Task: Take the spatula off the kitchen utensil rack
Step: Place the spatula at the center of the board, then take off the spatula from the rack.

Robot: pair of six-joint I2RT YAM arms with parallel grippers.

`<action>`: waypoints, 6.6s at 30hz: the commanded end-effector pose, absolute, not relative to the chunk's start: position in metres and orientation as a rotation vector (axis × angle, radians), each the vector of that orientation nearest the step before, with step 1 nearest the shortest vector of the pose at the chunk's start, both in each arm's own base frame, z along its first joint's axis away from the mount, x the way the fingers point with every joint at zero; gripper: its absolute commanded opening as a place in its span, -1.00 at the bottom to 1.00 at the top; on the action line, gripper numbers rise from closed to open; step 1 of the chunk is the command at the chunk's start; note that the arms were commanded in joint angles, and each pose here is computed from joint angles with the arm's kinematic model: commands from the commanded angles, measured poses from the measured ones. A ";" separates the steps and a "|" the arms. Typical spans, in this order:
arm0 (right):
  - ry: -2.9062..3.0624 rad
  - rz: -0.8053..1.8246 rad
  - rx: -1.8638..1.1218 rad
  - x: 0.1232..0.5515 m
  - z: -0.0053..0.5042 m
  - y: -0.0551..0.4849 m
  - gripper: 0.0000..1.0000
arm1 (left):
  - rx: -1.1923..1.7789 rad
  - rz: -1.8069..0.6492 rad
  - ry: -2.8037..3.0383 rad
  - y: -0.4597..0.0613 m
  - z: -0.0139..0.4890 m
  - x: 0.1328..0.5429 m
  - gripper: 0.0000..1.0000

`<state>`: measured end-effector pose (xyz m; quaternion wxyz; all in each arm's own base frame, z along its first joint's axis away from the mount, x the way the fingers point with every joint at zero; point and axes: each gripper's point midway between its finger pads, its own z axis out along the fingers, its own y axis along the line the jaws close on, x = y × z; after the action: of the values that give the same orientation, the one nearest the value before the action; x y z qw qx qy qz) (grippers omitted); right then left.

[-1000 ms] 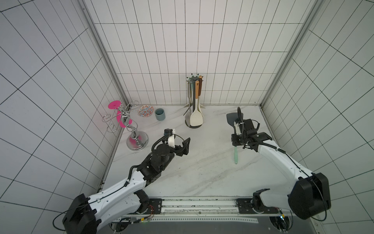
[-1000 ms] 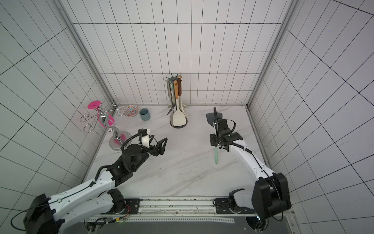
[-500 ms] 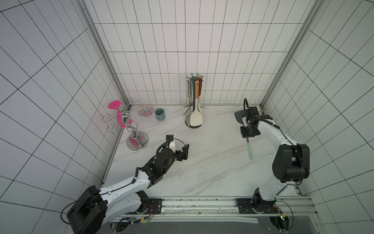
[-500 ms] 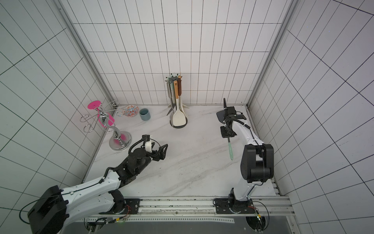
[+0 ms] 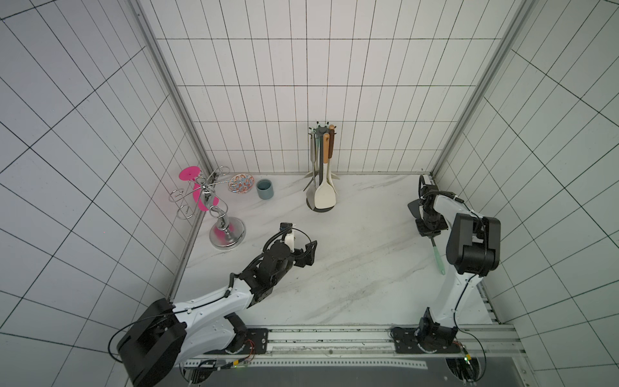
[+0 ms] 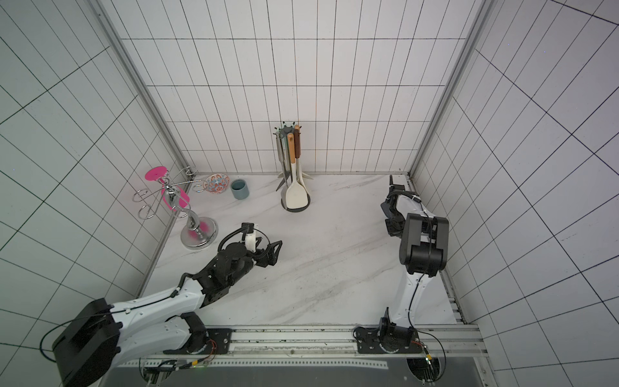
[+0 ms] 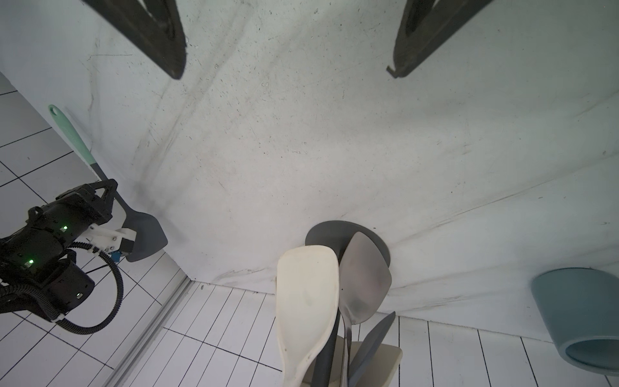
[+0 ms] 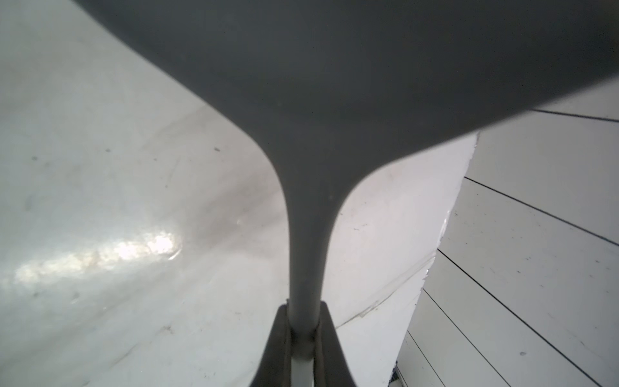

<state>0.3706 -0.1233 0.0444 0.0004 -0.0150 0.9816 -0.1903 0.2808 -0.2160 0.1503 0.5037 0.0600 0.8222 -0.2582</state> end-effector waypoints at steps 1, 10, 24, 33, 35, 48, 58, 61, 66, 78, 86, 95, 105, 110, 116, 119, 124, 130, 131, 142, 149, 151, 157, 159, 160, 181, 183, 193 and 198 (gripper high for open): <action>3.053 -0.688 -0.077 0.384 0.050 -0.138 -1.00 | 0.140 -0.666 1.972 -0.223 0.160 0.283 0.94; 3.106 -0.703 -0.038 0.378 0.019 -0.145 -0.70 | 0.138 -0.670 1.940 -0.219 0.170 0.281 0.94; 3.019 -0.742 0.000 0.375 0.034 -0.147 -0.03 | 0.140 -0.662 1.930 -0.218 0.173 0.280 0.94; 2.748 -0.736 0.111 0.382 0.122 -0.113 0.97 | 0.196 -0.698 1.900 -0.227 0.178 0.275 0.94; 2.664 -0.743 0.138 0.384 0.144 -0.096 0.97 | 0.208 -0.702 1.890 -0.228 0.181 0.274 0.94; 2.342 -0.417 0.002 0.368 0.176 0.091 0.97 | 0.261 -0.711 1.850 -0.232 0.188 0.270 0.94; 2.220 0.023 -0.078 0.333 0.159 0.154 0.97 | 0.275 -0.700 1.848 -0.234 0.187 0.271 0.94; 2.159 0.094 -0.107 0.328 0.153 0.157 0.97 | 0.300 -0.710 1.848 -0.239 0.185 0.270 0.94; 2.086 0.212 -0.202 0.315 0.141 0.166 0.98 | 0.281 -0.686 1.860 -0.236 0.182 0.274 0.94; 1.991 0.308 -0.214 0.308 0.136 0.171 0.97 | 0.267 -0.683 1.870 -0.235 0.176 0.275 0.94; 2.015 0.328 -0.102 0.323 0.125 0.174 0.97 | 0.143 -0.685 1.833 -0.231 0.202 0.288 0.96; 1.998 0.388 -0.112 0.319 0.137 0.181 0.97 | 0.101 -0.613 1.847 -0.226 0.184 0.300 0.96; 1.908 0.612 -0.241 0.330 0.192 0.220 0.67 | 0.029 -0.594 1.860 -0.201 0.176 0.305 0.96; 1.837 0.696 -0.274 0.364 0.227 0.247 0.22 | -0.058 -0.681 1.898 -0.185 0.164 0.315 0.96; 1.724 0.723 -0.300 0.415 0.264 0.278 0.22 | -0.106 -0.710 1.906 -0.169 0.160 0.321 0.95; 1.675 0.693 -0.289 0.441 0.282 0.286 0.22 | -0.101 -0.704 1.904 -0.169 0.162 0.321 0.95; 1.618 0.669 -0.300 0.476 0.303 0.301 0.17 | -0.101 -0.699 1.888 -0.167 0.167 0.320 0.95; 1.572 0.612 -0.305 0.503 0.319 0.309 0.12 | -0.101 -0.698 1.875 -0.165 0.172 0.320 0.95; 1.567 0.604 -0.302 0.505 0.321 0.309 0.12 | -0.102 -0.698 1.875 -0.165 0.172 0.319 0.95; 1.565 0.532 -0.301 0.526 0.323 0.312 -0.06 | -0.099 -0.711 1.863 -0.166 0.176 0.318 0.95; 1.557 0.497 -0.288 0.533 0.325 0.309 -0.12 | -0.097 -0.716 1.865 -0.167 0.175 0.318 0.95; 1.554 0.494 -0.292 0.534 0.327 0.311 -0.13 | -0.097 -0.715 1.865 -0.167 0.175 0.318 0.95; 1.550 0.494 -0.306 0.536 0.332 0.314 -0.32 | -0.096 -0.720 1.860 -0.167 0.177 0.318 0.95; 1.553 0.493 -0.307 0.536 0.332 0.313 -0.36 | -0.098 -0.723 1.860 -0.167 0.177 0.318 0.95; 1.555 0.493 -0.309 0.536 0.331 0.313 -0.36 | -0.097 -0.724 1.860 -0.168 0.177 0.318 0.95; 1.477 0.533 -0.375 0.492 0.370 0.308 -1.00 | -0.095 -0.725 1.833 -0.165 0.183 0.315 0.95; 1.467 0.538 -0.380 0.485 0.376 0.308 -1.00 | -0.095 -0.724 1.832 -0.165 0.183 0.315 0.95; 1.461 0.526 -0.431 0.451 0.367 0.295 -1.00 | -0.089 -0.724 1.815 -0.163 0.189 0.313 0.95; 1.483 0.532 -0.496 0.430 0.359 0.291 -1.00 | -0.080 -0.729 1.806 -0.164 0.192 0.312 0.95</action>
<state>0.4457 0.2892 0.3656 0.6783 -0.1927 0.6690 0.2352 0.3136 -0.1655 0.1871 0.5522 -0.0363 0.7744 -0.3068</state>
